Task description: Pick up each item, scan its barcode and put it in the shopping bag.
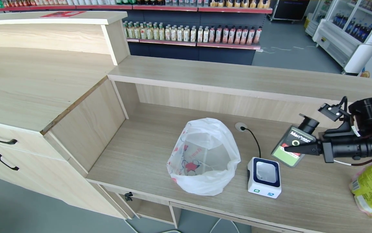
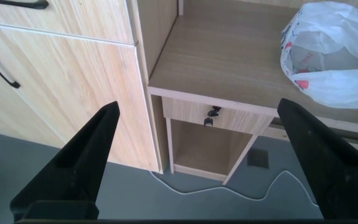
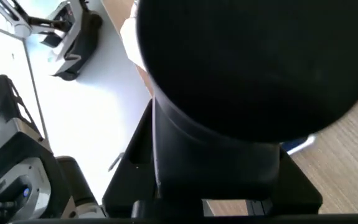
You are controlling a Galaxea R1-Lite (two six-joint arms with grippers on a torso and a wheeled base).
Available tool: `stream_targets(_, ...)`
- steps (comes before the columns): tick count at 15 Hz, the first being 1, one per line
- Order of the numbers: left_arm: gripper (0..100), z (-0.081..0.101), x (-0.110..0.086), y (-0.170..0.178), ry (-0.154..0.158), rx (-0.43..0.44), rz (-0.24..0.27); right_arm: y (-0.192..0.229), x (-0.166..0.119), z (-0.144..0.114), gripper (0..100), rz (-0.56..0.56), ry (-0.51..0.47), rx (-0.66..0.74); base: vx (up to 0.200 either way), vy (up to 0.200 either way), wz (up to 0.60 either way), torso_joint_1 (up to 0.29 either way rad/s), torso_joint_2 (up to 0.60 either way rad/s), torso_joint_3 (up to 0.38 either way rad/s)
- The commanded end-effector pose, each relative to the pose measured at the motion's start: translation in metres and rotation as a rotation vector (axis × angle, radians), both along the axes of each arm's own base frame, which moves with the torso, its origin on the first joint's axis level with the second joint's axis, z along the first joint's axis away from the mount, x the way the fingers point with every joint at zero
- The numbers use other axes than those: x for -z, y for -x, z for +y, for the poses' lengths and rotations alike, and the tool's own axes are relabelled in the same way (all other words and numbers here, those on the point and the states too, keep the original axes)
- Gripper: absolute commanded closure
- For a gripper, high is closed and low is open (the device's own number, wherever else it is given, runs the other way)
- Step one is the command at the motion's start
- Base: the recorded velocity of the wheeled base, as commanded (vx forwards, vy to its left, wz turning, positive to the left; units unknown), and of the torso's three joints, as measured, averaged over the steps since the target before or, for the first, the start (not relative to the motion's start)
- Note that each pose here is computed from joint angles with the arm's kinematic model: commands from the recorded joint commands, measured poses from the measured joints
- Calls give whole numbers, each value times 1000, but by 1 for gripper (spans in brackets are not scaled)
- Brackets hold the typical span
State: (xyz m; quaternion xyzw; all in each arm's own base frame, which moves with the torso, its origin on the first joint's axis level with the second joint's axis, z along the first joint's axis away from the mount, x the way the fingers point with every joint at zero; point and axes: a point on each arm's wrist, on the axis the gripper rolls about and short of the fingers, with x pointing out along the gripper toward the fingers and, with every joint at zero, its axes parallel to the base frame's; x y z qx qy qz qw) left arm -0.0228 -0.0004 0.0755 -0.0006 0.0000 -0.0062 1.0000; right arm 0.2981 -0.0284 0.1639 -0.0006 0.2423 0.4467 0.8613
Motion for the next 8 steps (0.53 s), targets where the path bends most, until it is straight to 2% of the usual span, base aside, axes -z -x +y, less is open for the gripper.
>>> stream_targets(1, 0, 0, 0, 0, 0, -2, 0, 89, -62, 6, 100, -211, 155, 128, 0, 0, 0, 0, 0, 0)
stream_targets(3, 0, 0, 0, 0, 0, 0, 2, 118, -64, 10, 100, -257, 255, 205, 0, 0, 0, 0, 0, 0)
stream_targets(5, 0, 0, 0, 0, 0, 0, 0, 143, -57, 15, 100, -263, 400, 350, 0, 0, 0, 0, 0, 0)
stream_targets(8, 0, 0, 0, 0, 0, -2, 0, 142, -64, 28, 100, -301, 436, 586, 0, 0, 0, 0, 0, 0)
